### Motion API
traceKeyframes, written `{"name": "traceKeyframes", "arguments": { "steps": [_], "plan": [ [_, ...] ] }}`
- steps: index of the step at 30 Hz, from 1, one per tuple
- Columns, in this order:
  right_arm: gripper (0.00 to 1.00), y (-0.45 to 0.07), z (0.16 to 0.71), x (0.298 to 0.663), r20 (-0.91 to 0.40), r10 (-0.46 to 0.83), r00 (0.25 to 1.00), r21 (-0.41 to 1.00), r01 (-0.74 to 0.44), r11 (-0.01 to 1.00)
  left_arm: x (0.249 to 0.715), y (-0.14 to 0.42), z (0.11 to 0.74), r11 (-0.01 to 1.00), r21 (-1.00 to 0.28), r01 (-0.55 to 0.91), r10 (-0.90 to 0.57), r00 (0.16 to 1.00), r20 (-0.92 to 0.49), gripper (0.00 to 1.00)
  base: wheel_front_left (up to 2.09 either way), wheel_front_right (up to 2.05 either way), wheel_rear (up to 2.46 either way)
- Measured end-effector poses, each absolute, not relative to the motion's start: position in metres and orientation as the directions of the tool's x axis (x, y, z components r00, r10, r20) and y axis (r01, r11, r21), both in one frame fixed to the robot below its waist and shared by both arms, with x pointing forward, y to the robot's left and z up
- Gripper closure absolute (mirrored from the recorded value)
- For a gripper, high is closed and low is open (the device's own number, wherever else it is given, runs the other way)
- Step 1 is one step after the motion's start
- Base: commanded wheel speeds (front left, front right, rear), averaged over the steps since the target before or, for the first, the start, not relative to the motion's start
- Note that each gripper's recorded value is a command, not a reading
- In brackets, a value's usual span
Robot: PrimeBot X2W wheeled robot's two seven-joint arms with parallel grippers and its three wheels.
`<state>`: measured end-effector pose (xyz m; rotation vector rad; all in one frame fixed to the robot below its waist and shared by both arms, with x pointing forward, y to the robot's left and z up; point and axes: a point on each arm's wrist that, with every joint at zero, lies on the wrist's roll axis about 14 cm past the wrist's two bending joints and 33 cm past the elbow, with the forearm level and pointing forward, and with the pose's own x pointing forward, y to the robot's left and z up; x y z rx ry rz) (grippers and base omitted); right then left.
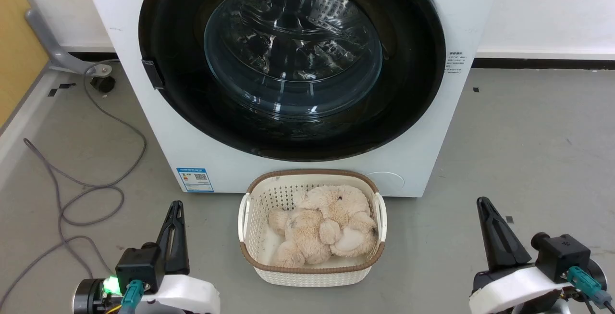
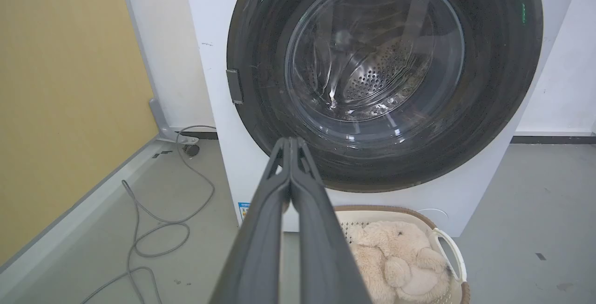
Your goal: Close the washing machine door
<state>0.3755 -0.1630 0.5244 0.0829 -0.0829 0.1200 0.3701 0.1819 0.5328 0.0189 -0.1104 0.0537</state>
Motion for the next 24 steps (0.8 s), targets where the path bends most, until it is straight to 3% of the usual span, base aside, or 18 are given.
{"name": "traceKeyframes", "arguments": {
  "steps": [24],
  "plan": [
    [1.0, -0.1614, 0.5271, 0.3762, 0.064, 0.126, 0.99, 0.039, -0.129, 0.991, 0.3708, 0.1801, 0.5302, 0.999, 0.023, -0.037, 0.035, 0.997, 0.075, 1.0, 0.0, 0.0, 0.0]
  ]
}}
